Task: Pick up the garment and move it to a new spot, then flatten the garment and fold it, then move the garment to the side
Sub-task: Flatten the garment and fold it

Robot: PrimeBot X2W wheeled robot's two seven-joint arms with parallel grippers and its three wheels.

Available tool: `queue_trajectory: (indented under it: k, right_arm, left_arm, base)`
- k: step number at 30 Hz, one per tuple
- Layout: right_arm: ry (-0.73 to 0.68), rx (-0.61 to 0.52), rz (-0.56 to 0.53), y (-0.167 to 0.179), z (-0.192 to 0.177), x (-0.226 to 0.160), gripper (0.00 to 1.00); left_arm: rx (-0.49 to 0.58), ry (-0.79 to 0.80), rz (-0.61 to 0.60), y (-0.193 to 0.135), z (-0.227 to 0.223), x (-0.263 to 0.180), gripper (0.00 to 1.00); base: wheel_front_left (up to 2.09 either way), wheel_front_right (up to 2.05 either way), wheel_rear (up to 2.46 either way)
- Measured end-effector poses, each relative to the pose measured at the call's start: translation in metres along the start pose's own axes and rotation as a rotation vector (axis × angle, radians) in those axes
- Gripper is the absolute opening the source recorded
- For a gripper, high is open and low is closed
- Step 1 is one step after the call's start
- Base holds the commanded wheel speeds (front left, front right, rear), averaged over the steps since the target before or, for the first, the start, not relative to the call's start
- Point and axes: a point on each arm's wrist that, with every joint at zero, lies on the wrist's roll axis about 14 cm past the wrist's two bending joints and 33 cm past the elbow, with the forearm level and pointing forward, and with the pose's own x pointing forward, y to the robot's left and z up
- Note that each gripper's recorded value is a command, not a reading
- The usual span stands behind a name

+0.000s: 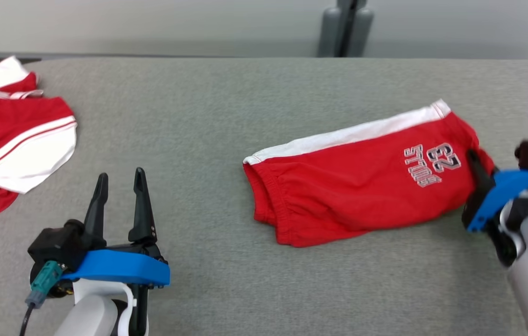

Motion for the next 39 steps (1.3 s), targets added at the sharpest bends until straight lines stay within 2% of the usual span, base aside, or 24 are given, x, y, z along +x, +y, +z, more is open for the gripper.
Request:
queue_trajectory:
  k: [5, 10, 16, 20, 24, 31, 39]
  right_arm:
    - [-0.032, 0.110, -0.094, -0.026, -0.030, -0.041, 0.00]
    - [-0.070, 0.195, -0.164, -0.041, -0.041, -0.069, 0.00]
    - [-0.067, 0.209, -0.186, -0.046, -0.041, -0.069, 0.00]
    - [-0.066, 0.179, -0.165, -0.037, -0.035, -0.061, 0.00]
    - [-0.139, 0.119, -0.055, 0.007, 0.004, -0.041, 0.00]
    - [-0.221, 0.030, 0.189, 0.108, 0.051, -0.029, 0.00]
    - [-0.139, -0.021, 0.436, 0.194, 0.034, -0.038, 0.00]
  left_arm:
    - [0.014, 0.011, -0.055, -0.020, -0.007, -0.003, 1.00]
    - [0.028, 0.027, -0.109, -0.040, -0.015, -0.009, 1.00]
    - [0.041, 0.049, -0.120, -0.044, -0.024, -0.014, 1.00]
    - [0.038, 0.062, -0.115, -0.043, -0.029, -0.017, 1.00]
    - [0.062, 0.065, -0.109, -0.040, -0.031, -0.020, 1.00]
    - [0.071, 0.052, -0.103, -0.039, -0.028, -0.020, 1.00]
    - [0.082, 0.045, -0.089, -0.034, -0.027, -0.020, 1.00]
  base:
    - [0.00, 0.00, 0.00]
    - [0.00, 0.00, 0.00]
    - [0.00, 0.00, 0.00]
    - [0.00, 0.00, 0.00]
    - [0.00, 0.00, 0.00]
    - [0.00, 0.00, 0.00]
    - [0.00, 0.00, 0.00]
